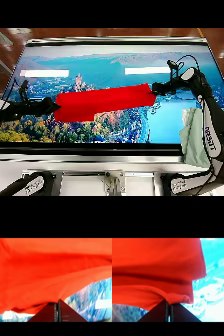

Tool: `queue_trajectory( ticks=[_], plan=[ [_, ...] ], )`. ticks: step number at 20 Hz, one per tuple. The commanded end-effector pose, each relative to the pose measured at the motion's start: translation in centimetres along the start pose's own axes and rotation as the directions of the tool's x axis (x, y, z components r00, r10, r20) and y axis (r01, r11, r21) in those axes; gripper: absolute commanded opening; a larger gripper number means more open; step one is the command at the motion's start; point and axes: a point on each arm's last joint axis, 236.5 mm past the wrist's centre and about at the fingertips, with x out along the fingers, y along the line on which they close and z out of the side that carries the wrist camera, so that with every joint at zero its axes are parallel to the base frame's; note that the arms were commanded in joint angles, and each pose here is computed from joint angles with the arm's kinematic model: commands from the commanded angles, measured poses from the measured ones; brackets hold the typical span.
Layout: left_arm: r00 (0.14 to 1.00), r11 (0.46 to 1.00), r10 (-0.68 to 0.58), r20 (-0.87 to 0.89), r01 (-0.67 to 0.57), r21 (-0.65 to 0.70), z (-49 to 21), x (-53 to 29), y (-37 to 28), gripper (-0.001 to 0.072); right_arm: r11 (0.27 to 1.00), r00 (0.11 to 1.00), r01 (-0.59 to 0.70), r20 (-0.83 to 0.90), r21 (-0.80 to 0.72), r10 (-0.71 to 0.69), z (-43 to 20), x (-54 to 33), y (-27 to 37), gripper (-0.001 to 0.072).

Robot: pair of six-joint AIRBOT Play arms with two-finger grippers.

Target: Fold the shirts.

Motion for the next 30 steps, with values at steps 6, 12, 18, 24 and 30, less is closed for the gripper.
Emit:
queue_trajectory(
  ticks=[6,12,18,24,30],
  plan=[
    [0.999,0.994,-0.051,0.005,0.051,-0.096,7.4,5.0,2.1,0.0036,1.000,0.993,0.027,0.115,0.017,-0.028,6.6,5.1,-0.8,0.0056],
    [0.999,0.989,-0.025,-0.023,0.021,-0.149,8.0,8.4,5.2,0.0036,0.997,0.989,0.000,0.147,0.078,-0.011,7.7,7.6,-1.4,0.0056],
    [0.999,0.985,-0.010,-0.034,0.004,-0.174,7.7,9.6,6.6,0.0241,0.994,0.991,-0.025,0.134,0.102,0.011,7.2,8.8,-1.3,0.0414],
    [0.991,0.988,-0.084,-0.100,0.070,-0.135,7.8,7.9,4.0,0.0566,0.993,0.997,0.030,0.069,0.114,-0.038,5.8,6.5,-4.9,0.0684],
    [0.973,0.987,-0.153,-0.172,0.143,-0.069,7.6,5.7,0.4,0.0566,0.915,0.980,-0.174,-0.026,0.365,0.197,2.8,8.2,-3.9,0.0683]
  ],
)
